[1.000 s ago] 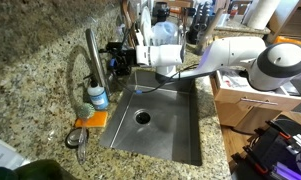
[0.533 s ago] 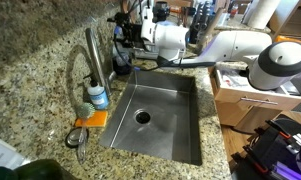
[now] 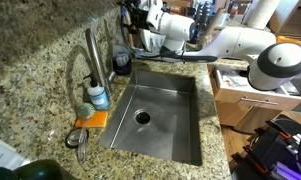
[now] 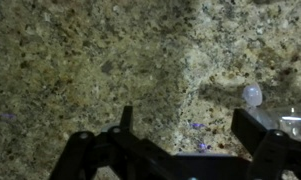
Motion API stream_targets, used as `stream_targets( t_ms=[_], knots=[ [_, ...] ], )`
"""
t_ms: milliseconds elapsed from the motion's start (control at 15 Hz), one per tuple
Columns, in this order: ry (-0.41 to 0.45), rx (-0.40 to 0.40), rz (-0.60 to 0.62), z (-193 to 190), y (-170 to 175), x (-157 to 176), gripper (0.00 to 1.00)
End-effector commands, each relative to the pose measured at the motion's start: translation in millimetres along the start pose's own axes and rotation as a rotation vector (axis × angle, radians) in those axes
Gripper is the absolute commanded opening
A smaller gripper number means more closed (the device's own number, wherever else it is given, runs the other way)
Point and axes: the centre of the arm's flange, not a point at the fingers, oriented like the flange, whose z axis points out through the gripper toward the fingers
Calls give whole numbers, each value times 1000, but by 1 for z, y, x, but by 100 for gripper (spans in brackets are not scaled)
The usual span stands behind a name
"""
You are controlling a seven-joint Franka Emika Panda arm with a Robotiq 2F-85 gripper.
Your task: Open the faucet
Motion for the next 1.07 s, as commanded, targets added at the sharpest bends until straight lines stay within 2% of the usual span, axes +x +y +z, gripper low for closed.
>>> stream_targets(
  t_ms=[0, 267, 400, 533, 667, 867, 933, 1000],
  knots=[
    [-3, 3, 41, -4, 11, 4, 100],
    [-4, -18, 47, -3, 19, 4, 100],
    [-5, -1, 108, -4, 20, 5, 100],
    [-15, 74, 225, -4, 11, 14, 100],
    [-10, 165, 284, -4, -5, 33, 100],
    [-16, 246, 267, 0, 2, 41, 100],
    [-44, 143, 274, 24, 3, 31, 100],
    [-40, 162, 277, 26, -1, 37, 100]
  ],
)
